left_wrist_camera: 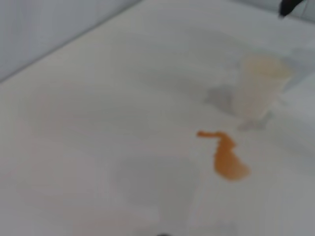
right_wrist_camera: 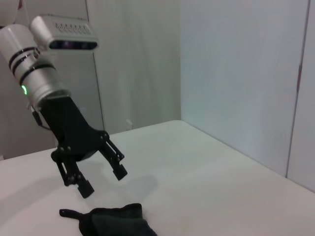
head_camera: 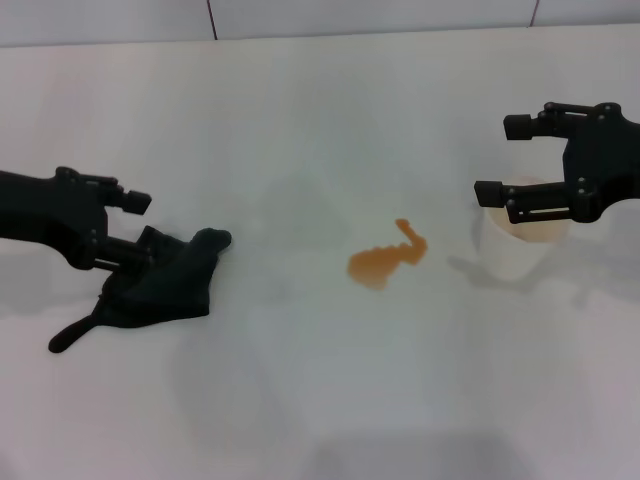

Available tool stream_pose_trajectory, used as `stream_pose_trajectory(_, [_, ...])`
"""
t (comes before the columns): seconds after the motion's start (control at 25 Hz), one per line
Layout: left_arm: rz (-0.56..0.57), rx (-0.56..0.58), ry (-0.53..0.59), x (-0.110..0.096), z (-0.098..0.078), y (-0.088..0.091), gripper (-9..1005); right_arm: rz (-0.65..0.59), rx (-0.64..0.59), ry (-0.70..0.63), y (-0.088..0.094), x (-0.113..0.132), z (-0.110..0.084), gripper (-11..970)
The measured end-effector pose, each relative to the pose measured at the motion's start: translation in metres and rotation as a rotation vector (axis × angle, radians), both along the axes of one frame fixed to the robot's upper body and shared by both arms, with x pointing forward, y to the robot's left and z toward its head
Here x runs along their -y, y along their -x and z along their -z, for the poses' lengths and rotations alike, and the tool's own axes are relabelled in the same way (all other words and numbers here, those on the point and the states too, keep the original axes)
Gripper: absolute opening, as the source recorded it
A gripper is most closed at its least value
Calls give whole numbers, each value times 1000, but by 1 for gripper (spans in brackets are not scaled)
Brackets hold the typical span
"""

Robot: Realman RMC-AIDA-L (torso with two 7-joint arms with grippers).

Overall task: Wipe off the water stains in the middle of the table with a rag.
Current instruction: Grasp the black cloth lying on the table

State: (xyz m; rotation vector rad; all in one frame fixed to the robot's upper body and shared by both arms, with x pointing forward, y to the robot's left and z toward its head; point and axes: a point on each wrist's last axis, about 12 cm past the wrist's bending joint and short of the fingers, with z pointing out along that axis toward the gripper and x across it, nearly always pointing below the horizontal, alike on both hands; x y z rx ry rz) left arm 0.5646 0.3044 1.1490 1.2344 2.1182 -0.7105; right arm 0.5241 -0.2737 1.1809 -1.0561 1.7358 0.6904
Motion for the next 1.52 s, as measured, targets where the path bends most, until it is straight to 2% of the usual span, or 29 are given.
stream_pose_trajectory(0.4, [-35,-58,-67,5,31,1,829,-19,-14,-12,1,-6,4,859])
stream_pose_trajectory(0.6, [-41,-74,-83,6,41,1,829,-25,-18,-14,2,-7,5,860])
stream_pose_trajectory(1.04, [-75,-47,-127,1,46,-4,829,-23,-32,-17,3,-7,9,860])
stream_pose_trajectory(1.52, [-33,-32,-139,20,56,-12,823,-15,-41,-20,3,-6,12,860])
